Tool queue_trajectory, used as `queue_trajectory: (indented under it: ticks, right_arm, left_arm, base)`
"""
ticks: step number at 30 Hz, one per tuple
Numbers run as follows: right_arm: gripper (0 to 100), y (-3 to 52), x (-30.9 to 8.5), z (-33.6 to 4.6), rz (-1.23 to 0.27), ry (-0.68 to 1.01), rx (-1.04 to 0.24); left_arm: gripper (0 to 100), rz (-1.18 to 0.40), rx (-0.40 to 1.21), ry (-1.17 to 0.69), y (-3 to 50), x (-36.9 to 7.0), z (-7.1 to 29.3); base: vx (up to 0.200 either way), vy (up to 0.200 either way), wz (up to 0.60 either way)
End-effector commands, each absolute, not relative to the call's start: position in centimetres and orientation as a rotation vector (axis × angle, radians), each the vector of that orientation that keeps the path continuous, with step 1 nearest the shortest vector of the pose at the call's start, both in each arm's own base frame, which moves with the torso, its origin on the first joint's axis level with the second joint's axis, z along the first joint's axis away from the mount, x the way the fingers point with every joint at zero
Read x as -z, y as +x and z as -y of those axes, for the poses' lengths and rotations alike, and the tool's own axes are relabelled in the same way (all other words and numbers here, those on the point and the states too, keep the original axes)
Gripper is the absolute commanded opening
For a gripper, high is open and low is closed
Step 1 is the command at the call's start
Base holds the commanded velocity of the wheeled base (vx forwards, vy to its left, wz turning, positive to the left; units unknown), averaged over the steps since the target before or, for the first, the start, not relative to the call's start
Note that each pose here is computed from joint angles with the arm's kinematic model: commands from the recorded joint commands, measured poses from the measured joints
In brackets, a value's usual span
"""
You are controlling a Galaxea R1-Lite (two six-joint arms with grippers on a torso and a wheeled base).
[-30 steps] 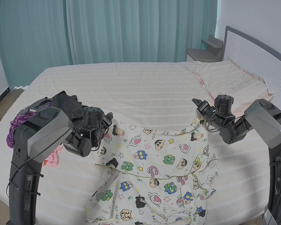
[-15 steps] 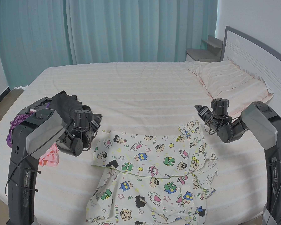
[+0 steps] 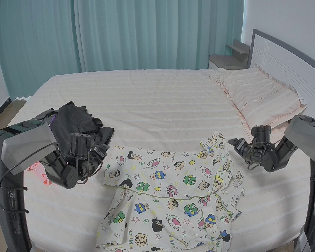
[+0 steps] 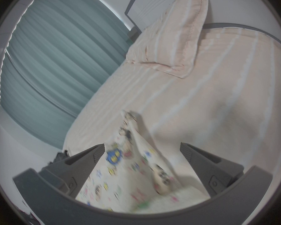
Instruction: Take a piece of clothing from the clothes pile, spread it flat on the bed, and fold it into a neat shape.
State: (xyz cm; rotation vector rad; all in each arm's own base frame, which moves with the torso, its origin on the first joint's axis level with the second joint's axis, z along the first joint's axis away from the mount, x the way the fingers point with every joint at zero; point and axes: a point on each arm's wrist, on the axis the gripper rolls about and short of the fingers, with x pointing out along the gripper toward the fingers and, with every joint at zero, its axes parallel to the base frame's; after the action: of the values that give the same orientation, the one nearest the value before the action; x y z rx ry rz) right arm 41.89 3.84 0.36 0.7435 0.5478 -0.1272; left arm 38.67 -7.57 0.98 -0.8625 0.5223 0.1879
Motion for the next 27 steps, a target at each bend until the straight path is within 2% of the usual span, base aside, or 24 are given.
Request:
queue_trajectory:
  ticks: [1,4,16,20,27]
  right_arm:
    - [100,36.2,-0.8,0.6,-0.642,0.670,0.106]
    - [100,34.9,0.0,1.5,-0.652,0.656,0.103]
    - [100,33.6,1.7,0.7,-0.700,0.566,0.078]
    - [100,33.9,2.3,0.1,-0.693,0.461,0.128]
    - [100,33.1,3.1,-1.9,-0.736,0.299,0.081]
  left_arm:
    - [100,-0.541,-0.107,-0.954,33.4,-3.4,7.8]
    - [100,-0.549,-0.094,-0.977,32.2,-3.2,8.2]
    - [100,-0.551,-0.081,-1.018,31.2,-2.9,8.7]
    - [100,-0.567,-0.088,-1.016,30.8,-2.6,8.7]
    - [100,-0.568,-0.076,-1.011,30.3,-2.4,9.0]
  base:
    - [-0.200,0.000,0.00]
    - [-0.200,0.000,0.00]
    - [0.000,0.000,0.00]
    - [0.000,0.000,0.00]
    - [0.000,0.000,0.00]
